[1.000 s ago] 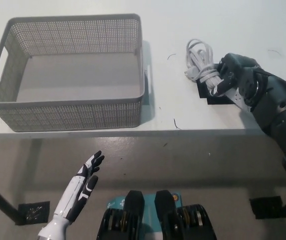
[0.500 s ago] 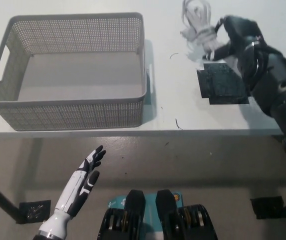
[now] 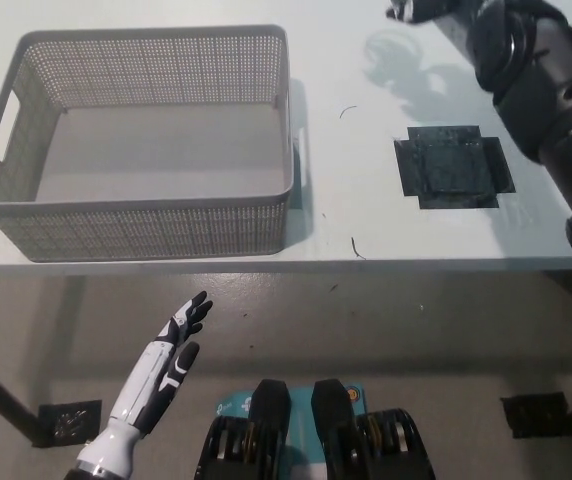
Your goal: Use the right hand to pick up a power strip and put it into a container on the left side
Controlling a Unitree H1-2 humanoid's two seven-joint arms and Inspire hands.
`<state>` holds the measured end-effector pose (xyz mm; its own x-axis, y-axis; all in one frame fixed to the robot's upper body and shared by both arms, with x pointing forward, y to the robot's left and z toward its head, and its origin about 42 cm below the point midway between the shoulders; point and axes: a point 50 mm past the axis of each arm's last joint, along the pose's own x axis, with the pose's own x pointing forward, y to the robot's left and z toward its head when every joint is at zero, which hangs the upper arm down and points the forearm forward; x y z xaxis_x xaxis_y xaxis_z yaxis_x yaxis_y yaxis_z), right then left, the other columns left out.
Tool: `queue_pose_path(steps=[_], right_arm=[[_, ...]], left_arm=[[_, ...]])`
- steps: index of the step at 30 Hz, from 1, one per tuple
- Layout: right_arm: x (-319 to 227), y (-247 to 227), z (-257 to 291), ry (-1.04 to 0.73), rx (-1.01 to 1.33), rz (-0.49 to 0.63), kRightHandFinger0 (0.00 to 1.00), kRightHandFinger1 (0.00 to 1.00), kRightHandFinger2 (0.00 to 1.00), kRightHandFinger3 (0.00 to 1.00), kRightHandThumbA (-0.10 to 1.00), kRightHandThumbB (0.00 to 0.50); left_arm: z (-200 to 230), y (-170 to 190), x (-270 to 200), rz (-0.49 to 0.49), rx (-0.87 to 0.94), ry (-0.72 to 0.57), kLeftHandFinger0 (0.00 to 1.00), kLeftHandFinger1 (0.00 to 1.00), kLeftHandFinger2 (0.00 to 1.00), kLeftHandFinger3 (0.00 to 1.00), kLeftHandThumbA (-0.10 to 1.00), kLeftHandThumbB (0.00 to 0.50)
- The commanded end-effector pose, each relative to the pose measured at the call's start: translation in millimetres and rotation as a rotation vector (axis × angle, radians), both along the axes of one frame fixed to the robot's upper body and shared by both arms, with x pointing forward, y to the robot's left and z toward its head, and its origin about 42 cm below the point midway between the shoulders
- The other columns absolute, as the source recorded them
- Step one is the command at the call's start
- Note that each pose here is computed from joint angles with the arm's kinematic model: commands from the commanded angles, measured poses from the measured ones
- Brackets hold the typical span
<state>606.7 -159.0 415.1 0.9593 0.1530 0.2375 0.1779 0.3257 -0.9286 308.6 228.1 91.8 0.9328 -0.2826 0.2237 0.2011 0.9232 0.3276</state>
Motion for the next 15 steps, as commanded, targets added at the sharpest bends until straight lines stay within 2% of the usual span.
queue_pose_path(steps=[1, 2, 3, 4, 5, 6, 7, 8, 10, 11, 12, 13, 14, 15], right_arm=[[-38.7, 80.3, 177.1, -0.515, 0.031, 0.234, 0.0, 0.14, 0.58, 0.45, -0.1, 0.227], [-40.5, 86.7, 178.2, -0.511, 0.036, 0.254, 0.0, 0.1, 0.46, 0.42, -0.1, 0.285], [-42.2, 91.9, 179.6, -0.51, 0.041, 0.273, 0.0, 0.06, 0.37, 0.41, -0.1, 0.299], [-46.7, 104.5, 181.2, -0.534, 0.032, 0.304, 0.0, 0.01, 0.22, 0.28, -0.1, 0.304], [-50.6, 114.6, 181.0, -0.563, 0.026, 0.334, 0.0, 0.0, 0.2, 0.24, -0.1, 0.304], [-53.7, 124.8, 181.9, -0.563, 0.016, 0.343, 0.0, 0.0, 0.24, 0.28, -0.1, 0.314], [-56.2, 133.7, 182.7, -0.552, 0.016, 0.348, 0.0, 0.0, 0.23, 0.24, -0.1, 0.307], [-59.9, 146.9, 183.2, -0.528, 0.018, 0.357, 0.0, 0.0, 0.23, 0.13, -0.1, 0.287], [-66.8, 167.2, 184.4, -0.517, -0.005, 0.363, 0.0, 0.0, 0.39, 0.1, -0.1, 0.255], [-70.5, 176.0, 183.8, -0.527, -0.006, 0.377, 0.0, 0.0, 0.47, 0.14, -0.1, 0.264], [-74.1, 183.8, 181.5, -0.555, -0.021, 0.397, 0.0, 0.0, 0.49, 0.17, -0.1, 0.269], [-76.4, 190.0, 178.0, -0.569, -0.028, 0.414, 0.0, 0.0, 0.5, 0.19, -0.1, 0.259], [-78.4, 197.1, 174.8, -0.561, -0.029, 0.417, 0.0, 0.02, 0.55, 0.25, -0.1, 0.248], [-80.3, 202.8, 171.9, -0.558, -0.028, 0.422, 0.0, 0.01, 0.57, 0.25, -0.1, 0.236]], left_arm=[[14.8, 10.4, 3.6, -0.027, 0.012, -0.083, 1.0, 1.0, 1.0, 1.0, 1.0, 0.172], [14.1, 10.0, 3.0, -0.029, 0.014, -0.082, 1.0, 1.0, 1.0, 1.0, 1.0, 0.172], [13.8, 9.9, 2.8, -0.03, 0.017, -0.082, 1.0, 1.0, 1.0, 1.0, 1.0, 0.171], [13.7, 9.2, 2.8, -0.03, 0.019, -0.081, 1.0, 1.0, 1.0, 1.0, 1.0, 0.171], [13.4, 8.8, 2.5, -0.031, 0.023, -0.08, 1.0, 1.0, 1.0, 1.0, 1.0, 0.171], [13.4, 9.0, 2.2, -0.032, 0.025, -0.078, 1.0, 1.0, 1.0, 1.0, 1.0, 0.172], [13.3, 9.2, 2.0, -0.034, 0.025, -0.073, 1.0, 1.0, 1.0, 1.0, 1.0, 0.177], [13.3, 9.2, 1.7, -0.036, 0.027, -0.066, 1.0, 1.0, 1.0, 1.0, 1.0, 0.184], [13.9, 9.5, 1.9, -0.045, 0.03, -0.071, 1.0, 1.0, 1.0, 1.0, 1.0, 0.177], [14.1, 9.9, 2.5, -0.048, 0.039, -0.073, 1.0, 1.0, 1.0, 1.0, 1.0, 0.18], [14.4, 10.3, 2.7, -0.051, 0.044, -0.078, 1.0, 1.0, 1.0, 1.0, 1.0, 0.178], [14.3, 9.8, 3.0, -0.056, 0.043, -0.081, 1.0, 1.0, 1.0, 1.0, 1.0, 0.174], [14.7, 9.5, 2.7, -0.06, 0.047, -0.077, 1.0, 1.0, 1.0, 1.0, 1.0, 0.175], [14.6, 9.3, 2.5, -0.06, 0.048, -0.073, 1.0, 1.0, 1.0, 1.0, 1.0, 0.182]])
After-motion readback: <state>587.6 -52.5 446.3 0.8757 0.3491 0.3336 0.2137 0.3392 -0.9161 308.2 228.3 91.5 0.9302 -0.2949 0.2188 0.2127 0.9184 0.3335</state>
